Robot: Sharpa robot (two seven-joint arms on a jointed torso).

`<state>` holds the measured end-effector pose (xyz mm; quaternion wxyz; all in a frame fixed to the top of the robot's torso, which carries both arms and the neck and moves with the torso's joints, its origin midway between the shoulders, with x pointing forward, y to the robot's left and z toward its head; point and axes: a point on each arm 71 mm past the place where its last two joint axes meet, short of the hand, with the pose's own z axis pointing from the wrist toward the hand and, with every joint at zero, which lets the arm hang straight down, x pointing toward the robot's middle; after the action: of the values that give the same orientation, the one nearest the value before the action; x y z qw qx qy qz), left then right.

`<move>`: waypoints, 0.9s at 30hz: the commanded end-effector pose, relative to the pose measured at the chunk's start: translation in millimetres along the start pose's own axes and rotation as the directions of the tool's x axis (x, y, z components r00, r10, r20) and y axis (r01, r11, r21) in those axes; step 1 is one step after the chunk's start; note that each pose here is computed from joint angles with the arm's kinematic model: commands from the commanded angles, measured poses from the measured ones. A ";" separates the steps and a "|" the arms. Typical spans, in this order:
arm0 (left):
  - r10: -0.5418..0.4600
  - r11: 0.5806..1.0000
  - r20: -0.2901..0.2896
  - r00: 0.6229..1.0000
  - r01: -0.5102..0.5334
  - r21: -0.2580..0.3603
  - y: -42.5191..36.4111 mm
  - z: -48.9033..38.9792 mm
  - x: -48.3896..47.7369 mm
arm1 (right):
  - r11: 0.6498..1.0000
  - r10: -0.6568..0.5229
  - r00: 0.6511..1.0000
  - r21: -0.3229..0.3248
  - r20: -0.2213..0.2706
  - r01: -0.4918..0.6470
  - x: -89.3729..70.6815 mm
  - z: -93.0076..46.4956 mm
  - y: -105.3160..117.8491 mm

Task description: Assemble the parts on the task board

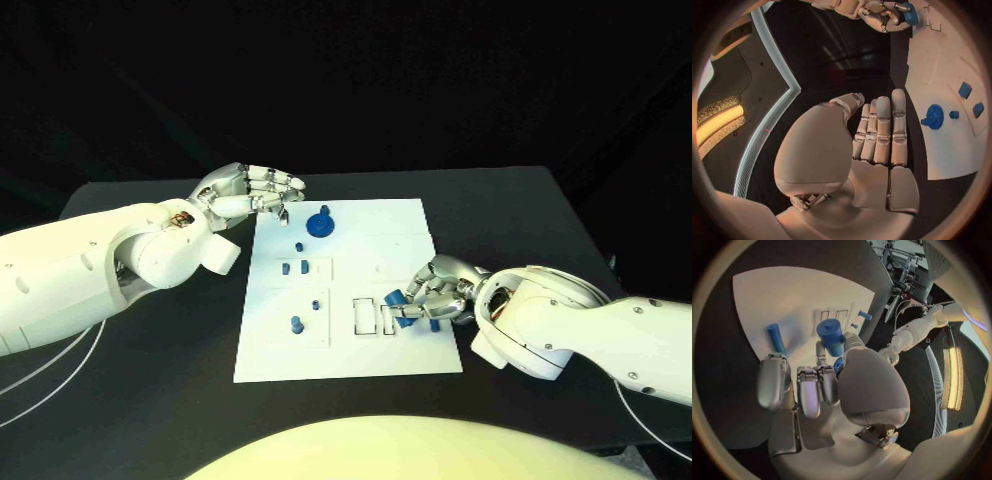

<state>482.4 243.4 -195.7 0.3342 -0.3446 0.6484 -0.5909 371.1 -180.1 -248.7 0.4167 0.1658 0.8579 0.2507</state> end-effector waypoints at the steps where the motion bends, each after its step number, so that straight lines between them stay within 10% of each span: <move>1: -0.011 1.000 -0.019 1.000 0.011 0.006 -0.7 0.7 2.5 | 0.998 0.066 0.998 0.001 -0.015 -0.066 0.2 -2.0 3.4; 13: -0.012 1.000 -0.024 1.000 0.012 0.007 -0.8 1.5 4.0 | 1.000 0.015 0.994 0.001 -0.106 -0.015 16.8 9.2 12.6; 27: -0.012 1.000 -0.024 1.000 0.012 0.006 -0.9 1.2 3.9 | 0.998 -0.054 0.996 -0.025 -0.064 0.052 26.0 24.2 21.3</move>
<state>482.3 241.8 -195.7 0.3324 -0.3439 0.6490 -0.5916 374.9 -142.8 -266.6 0.3803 0.1447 0.8756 0.2602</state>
